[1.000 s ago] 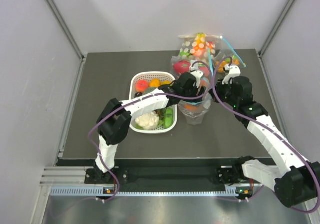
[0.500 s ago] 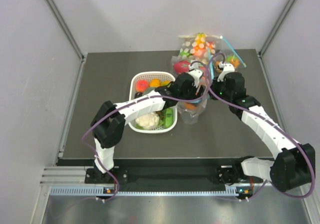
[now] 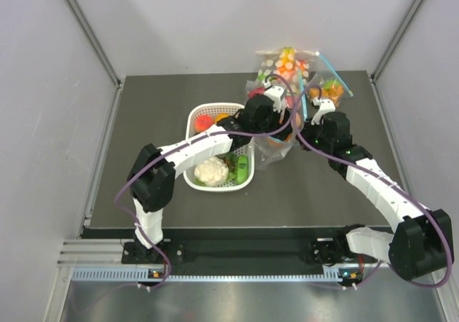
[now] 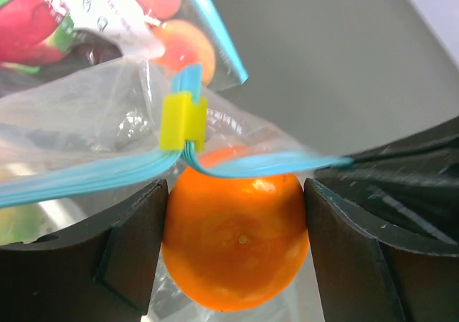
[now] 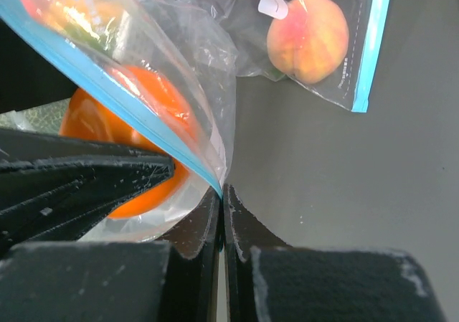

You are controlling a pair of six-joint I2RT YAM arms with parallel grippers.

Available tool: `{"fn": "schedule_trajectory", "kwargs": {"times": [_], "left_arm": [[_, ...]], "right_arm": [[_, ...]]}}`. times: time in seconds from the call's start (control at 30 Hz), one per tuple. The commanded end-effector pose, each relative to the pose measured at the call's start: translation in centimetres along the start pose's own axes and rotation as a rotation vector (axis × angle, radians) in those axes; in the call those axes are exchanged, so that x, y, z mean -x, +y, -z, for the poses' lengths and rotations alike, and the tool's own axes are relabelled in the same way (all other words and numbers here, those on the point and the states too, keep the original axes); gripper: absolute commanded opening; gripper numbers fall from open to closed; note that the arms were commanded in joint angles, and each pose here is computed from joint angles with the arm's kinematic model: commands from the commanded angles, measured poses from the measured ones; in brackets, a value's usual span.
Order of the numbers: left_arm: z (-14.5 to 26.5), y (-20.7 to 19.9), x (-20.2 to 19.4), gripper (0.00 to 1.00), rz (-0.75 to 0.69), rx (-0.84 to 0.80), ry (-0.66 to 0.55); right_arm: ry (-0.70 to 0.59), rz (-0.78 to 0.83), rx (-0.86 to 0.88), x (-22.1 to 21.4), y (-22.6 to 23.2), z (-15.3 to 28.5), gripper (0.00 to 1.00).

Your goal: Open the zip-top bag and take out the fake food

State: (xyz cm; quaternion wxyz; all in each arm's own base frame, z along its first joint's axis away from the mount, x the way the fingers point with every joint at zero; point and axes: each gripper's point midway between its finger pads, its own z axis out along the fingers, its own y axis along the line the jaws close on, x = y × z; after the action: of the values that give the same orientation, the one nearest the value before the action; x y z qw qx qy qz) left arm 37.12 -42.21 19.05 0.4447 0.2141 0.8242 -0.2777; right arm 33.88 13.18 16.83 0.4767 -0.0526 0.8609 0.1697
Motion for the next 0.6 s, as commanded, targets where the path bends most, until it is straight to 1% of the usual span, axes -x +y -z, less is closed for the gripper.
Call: {"fn": "schedule_trajectory", "kwargs": {"times": [0.0,0.07,0.17,0.43,0.5,0.57], "left_arm": [[0.8,-1.7,7.0,0.18,0.049,-0.06,-0.194],[1.0,-1.7,7.9,0.18,0.065,-0.069,-0.212],[1.2,-2.3,8.1,0.18,0.077,-0.109,-0.203],[2.4,-2.9,6.7,0.18,0.153,-0.229,-0.133],[2.8,-2.8,7.2,0.18,0.167,-0.257,-0.144],[3.5,-3.2,7.1,0.18,0.202,-0.32,-0.142]], "right_arm": [[-0.02,-0.002,-0.017,0.0,-0.6,0.4,0.0],[-0.02,-0.004,-0.013,-0.1,-0.6,0.4,0.0],[-0.014,-0.005,-0.015,-0.4,-0.6,0.3,0.0],[-0.001,-0.01,-0.025,-1.1,-1.0,-0.6,0.0],[-0.003,-0.012,-0.025,-1.0,-1.0,-0.6,0.0],[-0.005,-0.011,-0.027,-0.8,-1.1,-0.5,0.0]]}}
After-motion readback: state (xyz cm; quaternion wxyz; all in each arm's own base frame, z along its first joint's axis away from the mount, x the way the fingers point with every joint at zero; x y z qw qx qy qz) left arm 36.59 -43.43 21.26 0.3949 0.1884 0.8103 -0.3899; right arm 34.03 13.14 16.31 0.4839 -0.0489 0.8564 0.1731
